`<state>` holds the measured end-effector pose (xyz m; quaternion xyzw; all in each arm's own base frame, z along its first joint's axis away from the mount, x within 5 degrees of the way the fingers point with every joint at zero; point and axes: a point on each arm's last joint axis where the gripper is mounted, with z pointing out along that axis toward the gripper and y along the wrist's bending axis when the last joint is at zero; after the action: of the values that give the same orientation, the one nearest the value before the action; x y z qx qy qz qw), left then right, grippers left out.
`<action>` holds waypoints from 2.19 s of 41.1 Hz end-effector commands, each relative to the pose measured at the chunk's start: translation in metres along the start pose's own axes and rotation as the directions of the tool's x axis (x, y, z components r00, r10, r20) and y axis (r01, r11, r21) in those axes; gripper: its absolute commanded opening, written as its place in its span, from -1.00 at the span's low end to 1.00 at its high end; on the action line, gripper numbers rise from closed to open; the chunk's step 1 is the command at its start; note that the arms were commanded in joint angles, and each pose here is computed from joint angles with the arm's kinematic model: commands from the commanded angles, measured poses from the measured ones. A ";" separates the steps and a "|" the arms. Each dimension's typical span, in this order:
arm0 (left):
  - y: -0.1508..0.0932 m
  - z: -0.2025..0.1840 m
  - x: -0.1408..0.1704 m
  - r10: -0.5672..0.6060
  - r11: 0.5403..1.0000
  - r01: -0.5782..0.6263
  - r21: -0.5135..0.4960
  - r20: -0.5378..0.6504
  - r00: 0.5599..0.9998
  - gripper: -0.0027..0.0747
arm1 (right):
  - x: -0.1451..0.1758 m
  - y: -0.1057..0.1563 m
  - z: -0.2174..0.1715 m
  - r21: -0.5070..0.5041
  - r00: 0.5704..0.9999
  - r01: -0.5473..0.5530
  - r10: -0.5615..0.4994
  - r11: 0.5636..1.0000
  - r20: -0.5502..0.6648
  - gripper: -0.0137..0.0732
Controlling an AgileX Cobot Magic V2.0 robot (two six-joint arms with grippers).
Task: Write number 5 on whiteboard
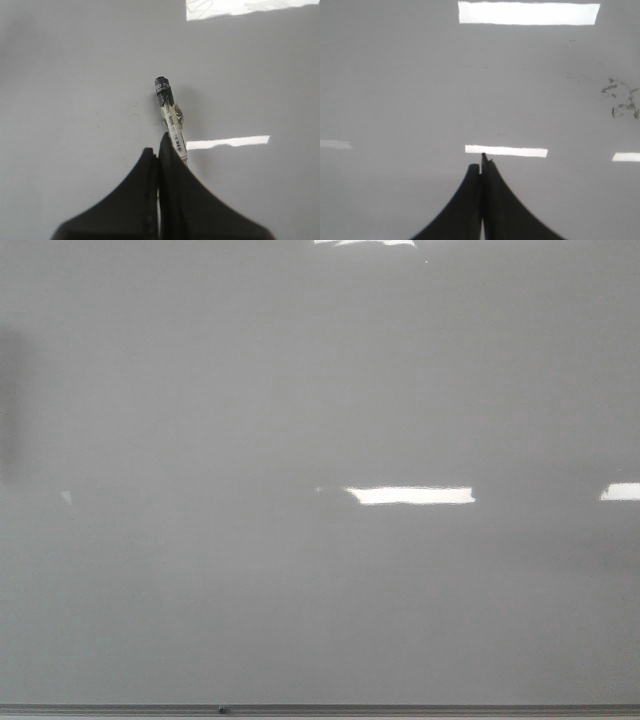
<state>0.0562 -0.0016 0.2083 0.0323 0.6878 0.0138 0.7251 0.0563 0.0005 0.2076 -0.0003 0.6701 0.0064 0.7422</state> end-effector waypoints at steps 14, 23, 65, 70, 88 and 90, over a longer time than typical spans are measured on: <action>0.000 -0.001 -0.007 -0.012 1.000 0.012 0.003 0.096 0.995 -0.98 | -0.014 0.000 -0.002 0.004 0.993 0.009 -0.009 1.000 0.116 -0.84; 0.001 -0.003 -0.015 -0.023 1.000 0.023 -0.001 0.162 0.987 -0.98 | -0.018 0.000 -0.003 0.004 0.992 0.009 -0.009 1.000 0.122 -0.84; 0.006 0.033 -0.156 -0.083 0.995 0.092 0.043 -0.170 0.982 -0.98 | -0.146 0.004 0.038 -0.024 0.956 -0.016 0.008 1.000 -0.293 -0.84; 0.005 0.045 -0.149 -0.083 0.994 0.096 0.043 -0.235 0.969 -0.98 | -0.140 0.004 0.049 -0.023 0.941 -0.017 0.009 1.000 -0.337 -0.84; 0.004 0.075 -0.134 -0.094 0.993 0.115 0.040 -0.355 0.930 -0.98 | -0.122 0.004 0.083 -0.018 0.889 -0.018 0.008 1.000 -0.458 -0.81; 0.003 0.079 -0.131 -0.093 0.993 0.116 0.039 -0.373 0.923 -0.98 | -0.120 0.004 0.085 -0.018 0.885 -0.017 0.007 1.000 -0.466 -0.76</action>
<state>0.1191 -0.0076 0.3295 0.0179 0.8346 -0.0317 0.5497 0.1193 0.0041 0.3206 -0.0053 0.8541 0.0203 0.5197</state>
